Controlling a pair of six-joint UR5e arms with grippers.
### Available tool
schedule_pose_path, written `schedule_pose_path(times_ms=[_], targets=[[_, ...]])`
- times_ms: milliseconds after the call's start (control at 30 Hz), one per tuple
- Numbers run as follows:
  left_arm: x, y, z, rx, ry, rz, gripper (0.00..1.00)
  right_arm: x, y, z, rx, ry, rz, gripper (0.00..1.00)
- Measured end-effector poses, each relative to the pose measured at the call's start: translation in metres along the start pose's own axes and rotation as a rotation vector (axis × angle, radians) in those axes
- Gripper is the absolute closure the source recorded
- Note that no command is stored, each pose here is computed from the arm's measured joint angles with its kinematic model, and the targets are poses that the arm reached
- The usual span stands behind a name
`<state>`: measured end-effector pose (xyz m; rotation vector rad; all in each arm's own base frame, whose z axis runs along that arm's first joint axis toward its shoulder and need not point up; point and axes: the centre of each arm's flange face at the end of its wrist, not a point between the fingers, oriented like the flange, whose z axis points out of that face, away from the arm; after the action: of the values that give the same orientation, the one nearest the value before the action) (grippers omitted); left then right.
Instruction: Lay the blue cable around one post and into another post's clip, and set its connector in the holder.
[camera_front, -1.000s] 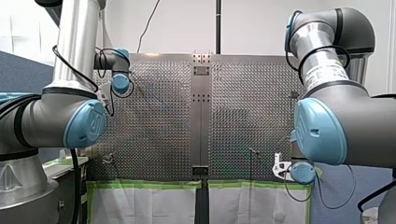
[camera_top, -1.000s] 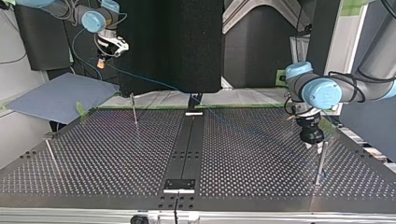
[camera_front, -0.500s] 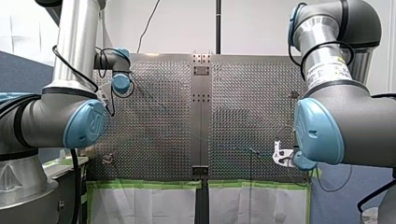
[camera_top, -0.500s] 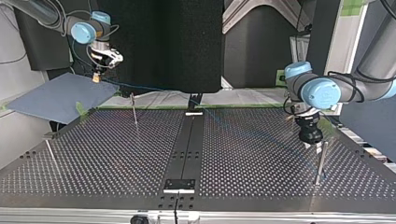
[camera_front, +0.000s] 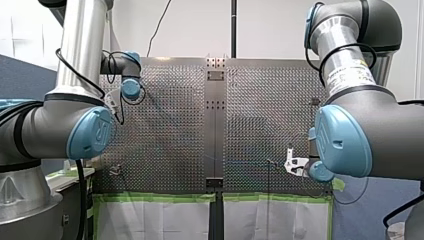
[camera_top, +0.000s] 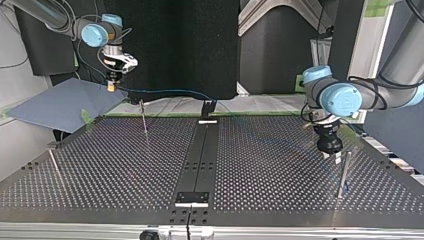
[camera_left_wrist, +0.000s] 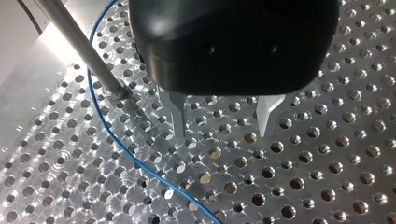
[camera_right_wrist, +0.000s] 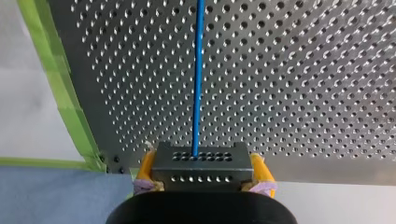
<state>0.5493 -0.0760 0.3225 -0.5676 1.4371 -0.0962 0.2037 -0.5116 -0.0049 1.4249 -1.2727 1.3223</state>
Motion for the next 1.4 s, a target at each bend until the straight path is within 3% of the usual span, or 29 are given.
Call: schedule_pose_path(times_ms=[267,500,733,833,1033,1167,1400], targets=[[0.001,-0.002,-0.001,0.004,0.003,0.000,0.25,0.001,-0.002,0.001,0.020,0.011,0.019,1.00],[0.002,-0.004,-0.002,0.008,0.004,0.000,0.25,0.001,-0.002,0.001,0.055,0.023,0.049,1.00],[0.002,-0.005,-0.002,0.010,0.004,0.000,0.25,-0.002,-0.002,-0.002,0.057,0.026,0.053,1.00],[0.002,-0.005,-0.003,0.011,0.004,0.000,0.25,-0.007,0.003,-0.005,0.040,0.022,0.063,1.00],[0.003,-0.006,-0.003,0.012,0.005,0.000,0.25,-0.033,0.020,-0.014,-0.010,0.004,0.106,1.00],[0.003,-0.006,-0.003,0.012,0.005,0.004,0.25,-0.042,0.028,-0.013,-0.022,0.017,0.113,1.00],[0.003,-0.007,-0.004,0.013,0.008,0.008,0.25,-0.036,0.039,0.001,-0.035,0.067,0.109,1.00]])
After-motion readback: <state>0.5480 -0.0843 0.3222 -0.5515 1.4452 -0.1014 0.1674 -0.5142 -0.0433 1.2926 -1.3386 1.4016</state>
